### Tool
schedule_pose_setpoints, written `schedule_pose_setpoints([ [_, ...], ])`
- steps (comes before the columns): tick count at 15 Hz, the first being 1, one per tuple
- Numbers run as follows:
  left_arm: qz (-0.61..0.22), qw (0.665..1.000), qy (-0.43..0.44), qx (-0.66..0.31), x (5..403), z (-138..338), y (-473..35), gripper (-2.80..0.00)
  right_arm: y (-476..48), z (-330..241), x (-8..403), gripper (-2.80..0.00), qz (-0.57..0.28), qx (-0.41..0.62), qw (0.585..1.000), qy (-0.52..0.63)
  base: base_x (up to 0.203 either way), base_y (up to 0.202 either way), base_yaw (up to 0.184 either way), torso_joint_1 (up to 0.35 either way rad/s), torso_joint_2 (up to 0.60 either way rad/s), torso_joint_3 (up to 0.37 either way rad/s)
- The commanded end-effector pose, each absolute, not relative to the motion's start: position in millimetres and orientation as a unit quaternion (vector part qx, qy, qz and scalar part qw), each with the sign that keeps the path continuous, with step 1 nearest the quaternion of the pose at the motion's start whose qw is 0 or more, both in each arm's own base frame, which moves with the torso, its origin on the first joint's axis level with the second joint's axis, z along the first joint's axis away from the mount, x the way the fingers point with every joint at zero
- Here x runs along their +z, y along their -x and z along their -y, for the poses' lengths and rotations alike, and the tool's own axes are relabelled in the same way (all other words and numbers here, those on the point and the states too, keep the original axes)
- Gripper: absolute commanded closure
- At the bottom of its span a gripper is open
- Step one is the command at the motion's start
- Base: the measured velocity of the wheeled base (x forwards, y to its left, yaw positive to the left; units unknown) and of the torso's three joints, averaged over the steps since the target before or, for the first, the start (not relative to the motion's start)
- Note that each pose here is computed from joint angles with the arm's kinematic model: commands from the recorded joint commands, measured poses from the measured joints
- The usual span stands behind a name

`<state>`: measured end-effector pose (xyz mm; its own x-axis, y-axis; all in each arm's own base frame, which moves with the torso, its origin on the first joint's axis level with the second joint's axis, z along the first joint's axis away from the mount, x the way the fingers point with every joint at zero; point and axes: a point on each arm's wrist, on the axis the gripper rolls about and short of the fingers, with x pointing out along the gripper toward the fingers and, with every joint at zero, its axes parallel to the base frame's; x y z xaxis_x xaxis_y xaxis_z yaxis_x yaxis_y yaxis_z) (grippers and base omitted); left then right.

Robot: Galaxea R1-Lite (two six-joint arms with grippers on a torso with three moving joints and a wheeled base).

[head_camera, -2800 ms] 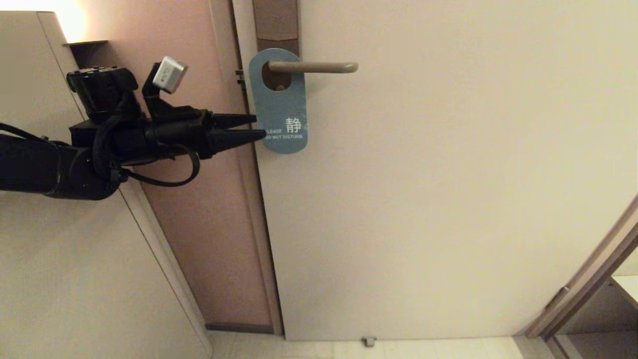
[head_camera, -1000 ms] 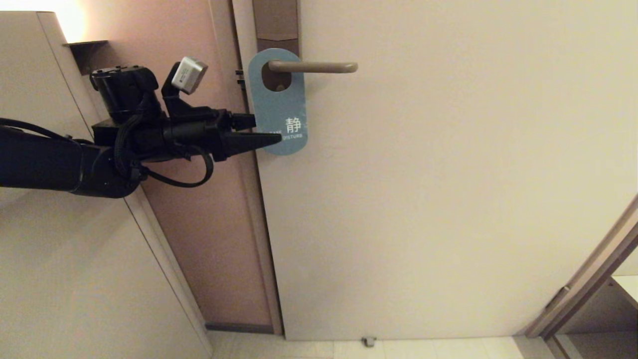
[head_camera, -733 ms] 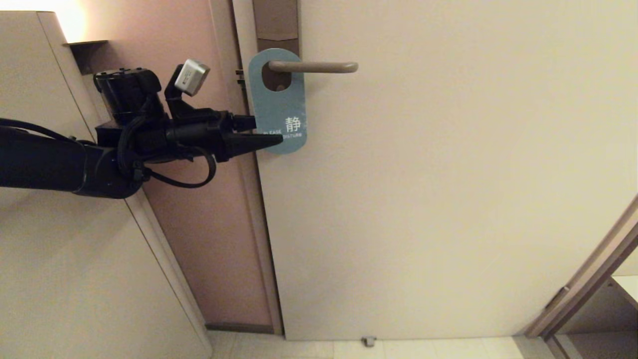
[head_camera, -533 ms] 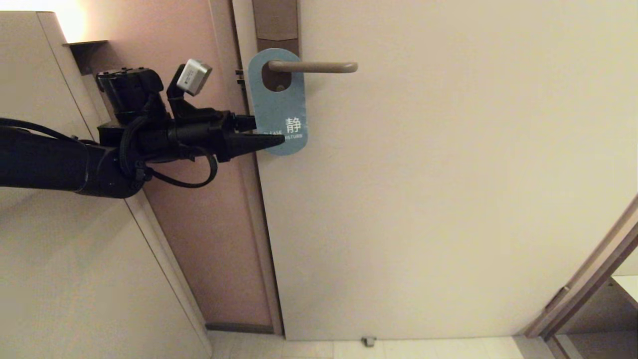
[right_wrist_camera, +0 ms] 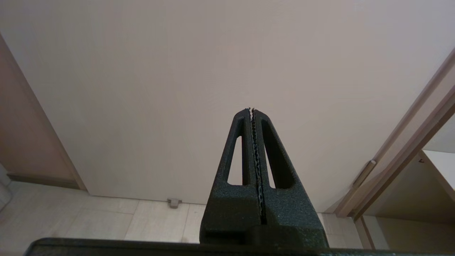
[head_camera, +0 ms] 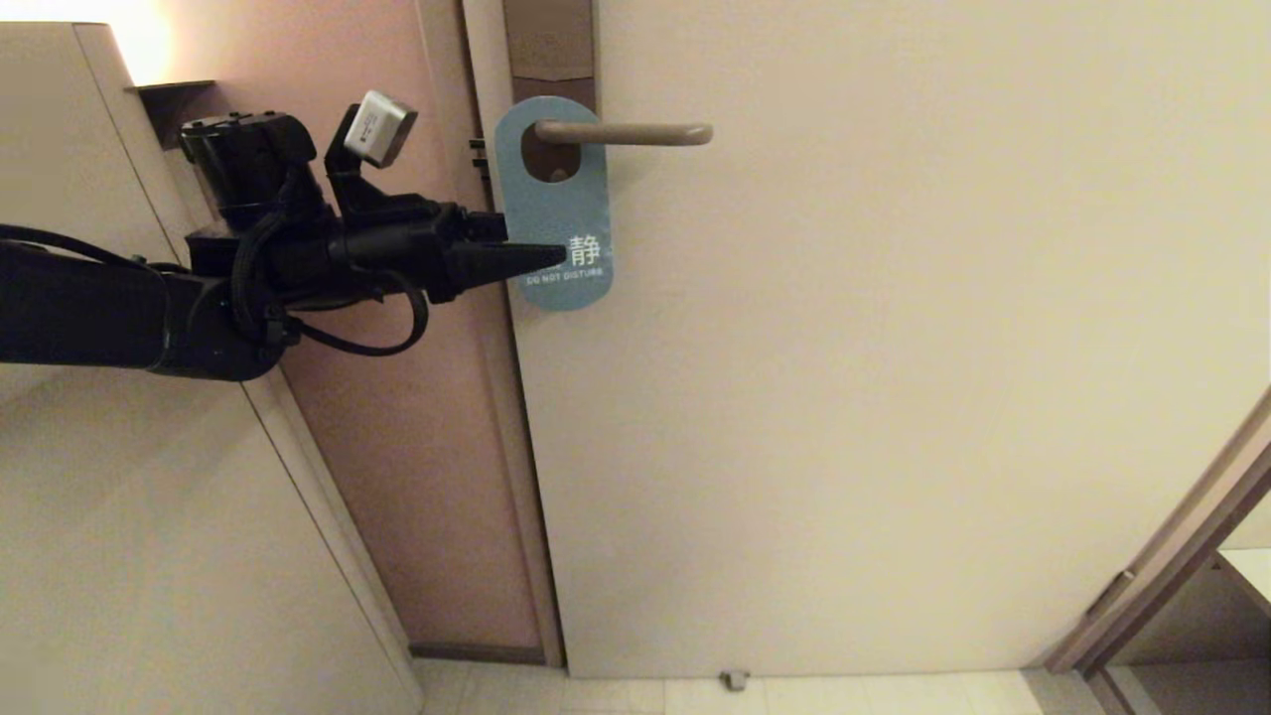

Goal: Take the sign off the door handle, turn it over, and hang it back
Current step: Take down the sign

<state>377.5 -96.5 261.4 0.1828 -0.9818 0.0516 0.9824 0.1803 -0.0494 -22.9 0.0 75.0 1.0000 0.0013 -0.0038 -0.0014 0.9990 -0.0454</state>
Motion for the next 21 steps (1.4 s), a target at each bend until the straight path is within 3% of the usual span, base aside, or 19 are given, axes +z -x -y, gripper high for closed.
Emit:
schedule_pose_setpoints([
  [1,0.007,0.763,0.034,-0.646,264.2,99.5,-375.5,-2.80,22.8,0.0,75.0,0.00,-0.002,0.001,1.000,0.023,0.000,0.000,0.000,0.000,0.00,0.000],
  [12,0.003,0.746,0.033,-0.665,262.2,108.7,-374.1,-2.80,22.8,0.0,75.0,0.00,-0.002,0.001,1.000,0.023,0.000,0.000,0.000,0.000,0.00,0.000],
  [21,0.005,0.779,0.039,-0.626,257.3,109.0,-379.3,-2.80,22.8,0.0,75.0,0.00,-0.002,0.001,1.000,0.023,0.000,0.000,0.000,0.000,0.00,0.000],
])
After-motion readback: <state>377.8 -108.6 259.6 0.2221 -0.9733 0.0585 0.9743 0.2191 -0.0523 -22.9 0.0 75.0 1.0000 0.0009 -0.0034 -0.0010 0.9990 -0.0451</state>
